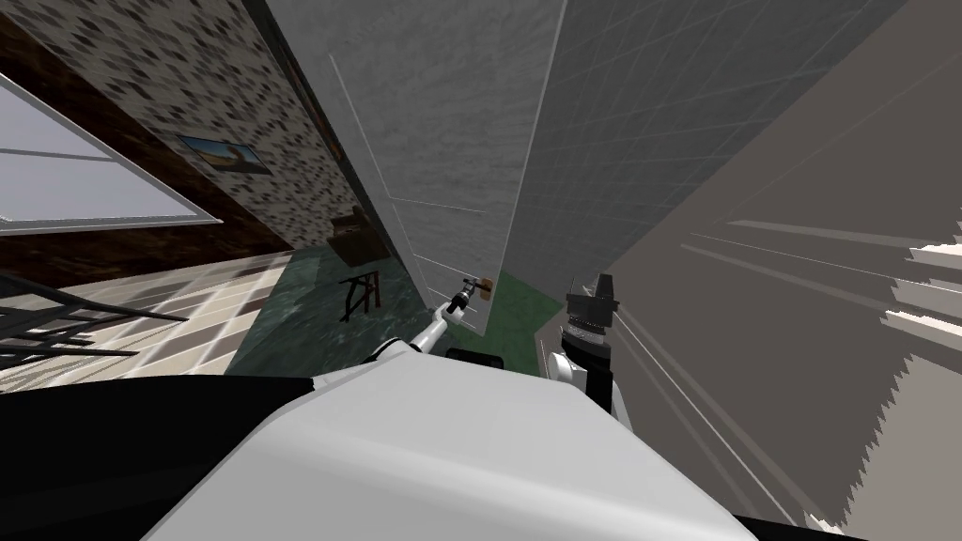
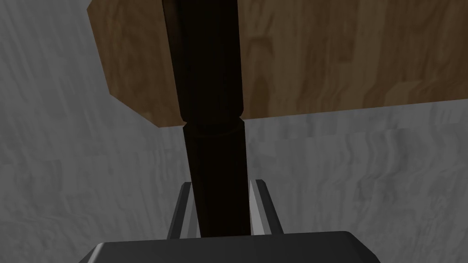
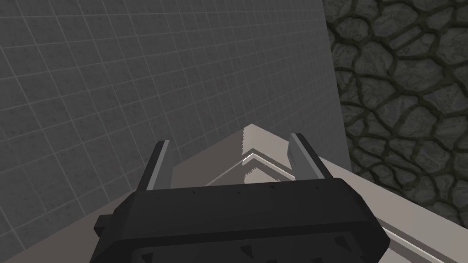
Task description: Push the door open
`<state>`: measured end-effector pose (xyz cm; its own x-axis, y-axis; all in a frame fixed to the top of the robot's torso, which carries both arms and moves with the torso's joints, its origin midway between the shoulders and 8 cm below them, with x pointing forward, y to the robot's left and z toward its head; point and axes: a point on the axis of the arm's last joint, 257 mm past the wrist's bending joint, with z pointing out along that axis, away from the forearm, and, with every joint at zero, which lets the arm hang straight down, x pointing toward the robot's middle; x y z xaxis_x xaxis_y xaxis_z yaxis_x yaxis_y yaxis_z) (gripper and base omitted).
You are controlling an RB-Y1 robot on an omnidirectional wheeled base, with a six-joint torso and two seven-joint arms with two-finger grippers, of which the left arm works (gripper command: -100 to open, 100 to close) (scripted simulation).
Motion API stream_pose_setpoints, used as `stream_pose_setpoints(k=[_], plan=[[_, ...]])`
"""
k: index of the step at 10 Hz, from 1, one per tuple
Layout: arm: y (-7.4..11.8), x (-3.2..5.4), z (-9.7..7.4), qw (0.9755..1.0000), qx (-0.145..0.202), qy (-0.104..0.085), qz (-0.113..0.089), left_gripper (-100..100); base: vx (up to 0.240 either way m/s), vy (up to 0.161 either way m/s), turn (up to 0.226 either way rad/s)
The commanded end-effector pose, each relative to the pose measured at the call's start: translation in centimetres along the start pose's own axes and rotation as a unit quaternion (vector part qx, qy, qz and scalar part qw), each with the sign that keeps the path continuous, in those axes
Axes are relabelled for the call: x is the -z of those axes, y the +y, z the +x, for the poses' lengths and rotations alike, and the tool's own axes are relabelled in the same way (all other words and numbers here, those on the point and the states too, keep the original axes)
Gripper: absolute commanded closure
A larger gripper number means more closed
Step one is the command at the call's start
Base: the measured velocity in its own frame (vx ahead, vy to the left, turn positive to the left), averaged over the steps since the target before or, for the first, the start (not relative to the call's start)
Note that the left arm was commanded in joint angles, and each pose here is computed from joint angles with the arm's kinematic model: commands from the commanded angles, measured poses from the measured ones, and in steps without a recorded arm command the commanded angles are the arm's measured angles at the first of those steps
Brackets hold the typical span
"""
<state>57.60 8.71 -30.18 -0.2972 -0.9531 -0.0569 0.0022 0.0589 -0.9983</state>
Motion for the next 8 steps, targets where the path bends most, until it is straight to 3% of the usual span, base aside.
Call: stream_pose_setpoints(k=[1, 8], plan=[[-0.4, -0.06, -2.1, 0.9999, -0.003, -0.016, 0.003, 100, 0.107, -0.144, 0.078], [-0.6, -0.17, -4.3, 0.9986, 0.014, -0.05, 0.005, 100, 0.115, -0.149, 0.077]])
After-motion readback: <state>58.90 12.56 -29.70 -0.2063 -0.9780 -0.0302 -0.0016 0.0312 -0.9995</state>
